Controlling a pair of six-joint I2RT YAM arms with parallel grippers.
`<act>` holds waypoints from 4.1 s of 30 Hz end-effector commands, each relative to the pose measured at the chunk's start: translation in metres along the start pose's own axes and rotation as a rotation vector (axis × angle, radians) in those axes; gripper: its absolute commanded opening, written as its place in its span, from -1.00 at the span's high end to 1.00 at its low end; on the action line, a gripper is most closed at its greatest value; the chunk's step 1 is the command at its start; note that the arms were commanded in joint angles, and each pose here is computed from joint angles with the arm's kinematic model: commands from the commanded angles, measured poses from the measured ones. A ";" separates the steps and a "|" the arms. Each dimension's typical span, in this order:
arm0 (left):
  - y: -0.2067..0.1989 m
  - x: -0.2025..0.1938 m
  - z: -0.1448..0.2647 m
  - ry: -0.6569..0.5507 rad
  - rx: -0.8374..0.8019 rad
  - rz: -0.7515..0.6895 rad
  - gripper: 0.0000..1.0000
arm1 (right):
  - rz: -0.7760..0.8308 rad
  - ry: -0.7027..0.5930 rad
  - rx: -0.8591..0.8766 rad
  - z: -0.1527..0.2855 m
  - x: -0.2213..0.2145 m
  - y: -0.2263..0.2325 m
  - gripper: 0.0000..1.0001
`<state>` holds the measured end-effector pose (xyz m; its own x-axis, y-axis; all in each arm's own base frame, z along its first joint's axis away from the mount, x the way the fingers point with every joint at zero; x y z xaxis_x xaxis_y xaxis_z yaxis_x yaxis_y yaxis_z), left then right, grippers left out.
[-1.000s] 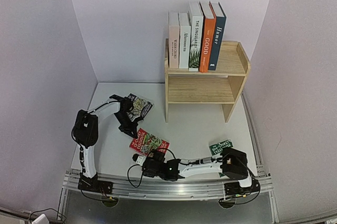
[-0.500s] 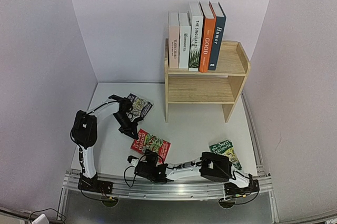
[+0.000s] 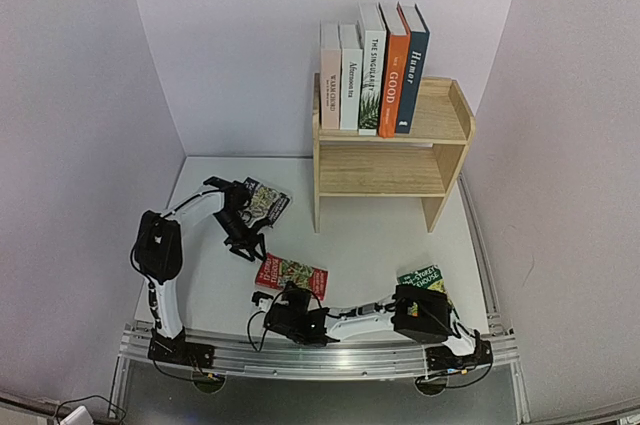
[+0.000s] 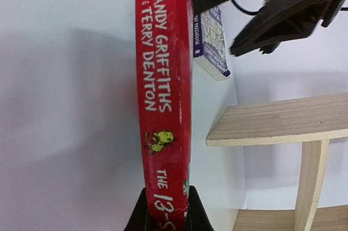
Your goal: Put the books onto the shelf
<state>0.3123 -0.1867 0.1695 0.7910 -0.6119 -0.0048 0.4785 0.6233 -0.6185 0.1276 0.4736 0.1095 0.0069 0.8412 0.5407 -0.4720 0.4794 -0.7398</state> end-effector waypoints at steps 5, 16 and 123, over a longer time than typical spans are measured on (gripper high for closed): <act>-0.043 -0.010 0.129 -0.381 0.175 -0.173 -0.99 | 0.060 -0.107 0.083 0.077 0.026 -0.144 1.00; -0.044 -0.036 0.148 -0.494 0.335 -0.177 -0.99 | 0.133 -0.034 0.053 0.108 -0.005 -0.298 1.00; 0.014 -0.014 0.120 -0.338 0.444 -0.117 -0.96 | 0.173 0.119 0.093 -0.080 -0.109 -0.394 -0.60</act>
<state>0.3486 -0.1116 0.2412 0.7839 -0.5498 0.2883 0.6147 0.7526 -0.2361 0.3719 0.2105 0.3061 0.0025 0.9469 0.3215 -0.5863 0.2619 -0.7666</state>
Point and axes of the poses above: each gripper's point midway between its finger pads, its own z axis back along the fingers, its own y axis along the line the jaws close on, x = y × z, the point moved 10 cm from there along z, back along the fingers, and after that the axes turned 14 degrees about -z, right-handed, at the moved point
